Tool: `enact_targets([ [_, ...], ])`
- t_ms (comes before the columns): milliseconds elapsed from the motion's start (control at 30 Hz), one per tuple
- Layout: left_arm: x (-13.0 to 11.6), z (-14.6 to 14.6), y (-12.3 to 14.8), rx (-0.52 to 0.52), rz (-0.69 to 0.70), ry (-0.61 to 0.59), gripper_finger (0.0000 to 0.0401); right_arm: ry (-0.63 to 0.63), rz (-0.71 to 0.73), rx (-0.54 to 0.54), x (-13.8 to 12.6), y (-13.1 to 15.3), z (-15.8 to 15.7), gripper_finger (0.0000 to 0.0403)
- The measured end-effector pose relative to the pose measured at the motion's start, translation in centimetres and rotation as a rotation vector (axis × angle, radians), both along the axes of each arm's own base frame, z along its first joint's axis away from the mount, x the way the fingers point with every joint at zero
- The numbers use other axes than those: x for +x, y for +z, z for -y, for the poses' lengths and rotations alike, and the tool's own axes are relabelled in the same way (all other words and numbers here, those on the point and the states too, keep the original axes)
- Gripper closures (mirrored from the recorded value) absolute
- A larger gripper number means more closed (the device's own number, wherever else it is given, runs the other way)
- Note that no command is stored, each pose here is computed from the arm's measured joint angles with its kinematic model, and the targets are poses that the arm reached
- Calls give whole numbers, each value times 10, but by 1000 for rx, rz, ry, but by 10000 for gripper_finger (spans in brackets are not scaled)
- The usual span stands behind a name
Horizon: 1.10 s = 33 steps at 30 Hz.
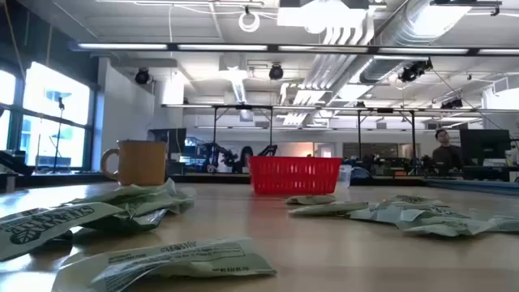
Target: Pick and place items into bin
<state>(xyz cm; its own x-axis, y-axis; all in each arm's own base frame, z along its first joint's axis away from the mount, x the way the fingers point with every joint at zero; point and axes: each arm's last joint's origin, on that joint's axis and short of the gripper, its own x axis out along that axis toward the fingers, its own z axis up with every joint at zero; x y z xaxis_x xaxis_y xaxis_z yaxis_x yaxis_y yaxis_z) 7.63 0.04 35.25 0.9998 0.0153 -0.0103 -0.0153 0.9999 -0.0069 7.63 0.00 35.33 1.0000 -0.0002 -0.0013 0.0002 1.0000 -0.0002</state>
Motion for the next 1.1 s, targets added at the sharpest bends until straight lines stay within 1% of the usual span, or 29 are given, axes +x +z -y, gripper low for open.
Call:
enact_targets([
  [1100,0,0,0,0,0,0,164,0,0,0,0,0,0,402],
])
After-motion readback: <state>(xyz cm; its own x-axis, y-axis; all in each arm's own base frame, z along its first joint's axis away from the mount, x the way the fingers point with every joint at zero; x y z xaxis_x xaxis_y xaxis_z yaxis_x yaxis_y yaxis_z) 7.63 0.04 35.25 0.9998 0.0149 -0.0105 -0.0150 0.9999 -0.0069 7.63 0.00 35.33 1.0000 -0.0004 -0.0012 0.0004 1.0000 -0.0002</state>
